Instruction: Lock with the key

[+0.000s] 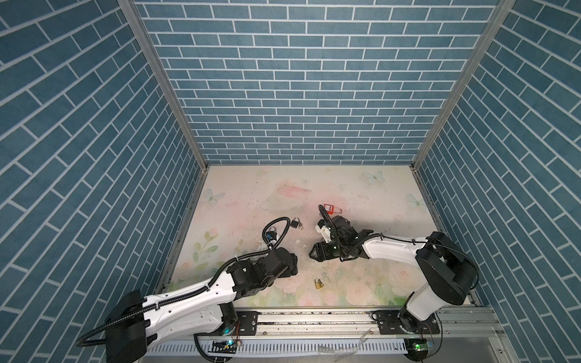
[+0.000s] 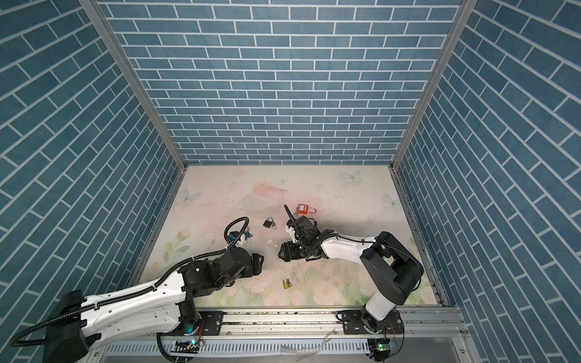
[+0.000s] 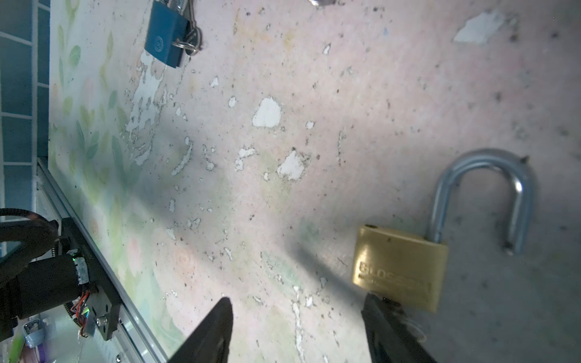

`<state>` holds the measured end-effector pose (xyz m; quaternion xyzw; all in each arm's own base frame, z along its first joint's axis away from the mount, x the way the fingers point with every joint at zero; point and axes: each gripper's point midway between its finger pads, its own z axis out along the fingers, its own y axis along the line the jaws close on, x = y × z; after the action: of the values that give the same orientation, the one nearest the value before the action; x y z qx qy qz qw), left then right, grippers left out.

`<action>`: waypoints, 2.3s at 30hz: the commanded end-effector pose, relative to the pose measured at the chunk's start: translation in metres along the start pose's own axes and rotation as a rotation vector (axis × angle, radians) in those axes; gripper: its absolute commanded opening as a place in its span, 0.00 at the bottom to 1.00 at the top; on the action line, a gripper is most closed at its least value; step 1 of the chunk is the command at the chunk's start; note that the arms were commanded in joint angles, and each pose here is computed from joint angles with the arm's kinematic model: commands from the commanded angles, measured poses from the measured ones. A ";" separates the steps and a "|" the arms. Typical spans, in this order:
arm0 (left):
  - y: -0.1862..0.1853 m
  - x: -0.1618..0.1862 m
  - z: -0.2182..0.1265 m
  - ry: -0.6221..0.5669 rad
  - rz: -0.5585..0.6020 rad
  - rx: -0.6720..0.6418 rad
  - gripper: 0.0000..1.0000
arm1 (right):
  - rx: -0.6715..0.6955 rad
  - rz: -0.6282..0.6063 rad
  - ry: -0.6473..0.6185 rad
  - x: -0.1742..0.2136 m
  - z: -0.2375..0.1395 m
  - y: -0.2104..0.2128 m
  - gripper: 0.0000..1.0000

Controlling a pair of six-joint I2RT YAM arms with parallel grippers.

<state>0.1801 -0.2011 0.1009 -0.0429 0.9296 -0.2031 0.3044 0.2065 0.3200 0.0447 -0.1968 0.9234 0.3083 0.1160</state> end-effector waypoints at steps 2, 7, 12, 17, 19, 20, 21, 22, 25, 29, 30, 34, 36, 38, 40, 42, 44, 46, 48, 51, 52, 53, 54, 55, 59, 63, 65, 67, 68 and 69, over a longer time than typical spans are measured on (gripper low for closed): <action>-0.002 -0.009 -0.007 -0.030 -0.031 -0.007 0.86 | -0.027 -0.009 -0.062 -0.017 -0.021 0.011 0.67; -0.011 -0.012 -0.005 -0.024 -0.010 -0.016 0.83 | 0.037 0.039 -0.186 -0.033 -0.075 -0.003 0.67; -0.025 -0.012 0.007 -0.003 0.026 -0.075 0.81 | 0.395 0.205 -0.294 -0.022 -0.132 -0.076 0.66; -0.041 -0.008 0.028 0.035 0.026 -0.183 0.78 | 0.512 0.300 -0.365 -0.009 -0.157 -0.115 0.67; -0.052 -0.007 0.038 0.050 0.020 -0.220 0.78 | 0.514 0.328 -0.386 -0.007 -0.160 -0.123 0.67; -0.060 -0.007 0.043 0.060 0.019 -0.231 0.78 | 0.518 0.340 -0.392 -0.005 -0.161 -0.127 0.68; -0.067 -0.007 0.048 0.068 0.018 -0.245 0.78 | 0.523 0.351 -0.399 -0.004 -0.162 -0.132 0.68; -0.069 -0.006 0.053 0.078 0.012 -0.269 0.78 | 0.529 0.359 -0.403 -0.003 -0.164 -0.135 0.68; -0.082 0.001 0.071 0.122 0.016 -0.315 0.78 | 0.544 0.375 -0.415 -0.001 -0.168 -0.147 0.68; -0.095 0.015 0.094 0.187 0.003 -0.343 0.77 | 0.529 0.390 -0.411 0.003 -0.170 -0.158 0.68; -0.097 0.019 0.099 0.201 0.001 -0.345 0.76 | 0.524 0.397 -0.410 0.005 -0.170 -0.161 0.68; -0.104 0.024 0.114 0.223 0.012 -0.354 0.74 | 0.488 0.408 -0.418 0.009 -0.169 -0.164 0.67; -0.103 0.024 0.121 0.222 0.023 -0.375 0.73 | 0.469 0.408 -0.421 0.010 -0.167 -0.165 0.67; -0.100 0.024 0.127 0.226 0.029 -0.393 0.73 | 0.460 0.412 -0.415 0.013 -0.164 -0.166 0.67; -0.096 0.024 0.132 0.229 0.038 -0.410 0.70 | 0.453 0.415 -0.409 0.013 -0.161 -0.167 0.67; -0.090 0.023 0.136 0.226 0.042 -0.433 0.68 | 0.442 0.416 -0.401 0.013 -0.158 -0.166 0.67; -0.084 0.021 0.140 0.225 0.042 -0.448 0.64 | 0.435 0.416 -0.399 0.012 -0.157 -0.166 0.67; -0.080 0.020 0.145 0.225 0.045 -0.452 0.63 | 0.434 0.418 -0.398 0.010 -0.156 -0.166 0.67; -0.077 0.018 0.150 0.228 0.052 -0.455 0.62 | 0.433 0.415 -0.399 0.008 -0.156 -0.166 0.67; -0.076 0.018 0.156 0.238 0.068 -0.467 0.61 | 0.434 0.414 -0.398 0.007 -0.155 -0.167 0.67; -0.075 0.019 0.157 0.242 0.069 -0.471 0.61 | 0.434 0.414 -0.401 0.006 -0.156 -0.167 0.67; -0.074 0.020 0.159 0.249 0.071 -0.475 0.61 | 0.435 0.415 -0.401 0.006 -0.156 -0.167 0.67; -0.074 0.021 0.159 0.254 0.073 -0.477 0.61 | 0.436 0.414 -0.400 0.005 -0.156 -0.168 0.67; -0.074 0.022 0.161 0.257 0.071 -0.477 0.61 | 0.435 0.414 -0.400 0.004 -0.156 -0.167 0.67; -0.077 0.023 0.163 0.267 0.059 -0.467 0.61 | 0.432 0.416 -0.399 0.002 -0.155 -0.168 0.67; -0.078 0.026 0.163 0.273 0.017 -0.453 0.61 | 0.423 0.417 -0.393 0.001 -0.153 -0.167 0.67; -0.080 0.025 0.163 0.272 -0.020 -0.440 0.61 | 0.417 0.414 -0.390 0.000 -0.153 -0.166 0.67; -0.080 0.025 0.163 0.271 -0.057 -0.439 0.61 | 0.413 0.413 -0.387 0.000 -0.153 -0.166 0.67; -0.080 0.025 0.163 0.270 -0.077 -0.441 0.61 | 0.413 0.414 -0.387 0.001 -0.153 -0.166 0.66; -0.079 0.026 0.163 0.273 -0.096 -0.446 0.61 | 0.411 0.413 -0.387 0.000 -0.153 -0.165 0.67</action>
<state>0.2591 -0.3428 0.0175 -0.0901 0.9794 -0.0165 0.1798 0.2567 0.1022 0.0676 0.0918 0.9508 0.1576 0.2504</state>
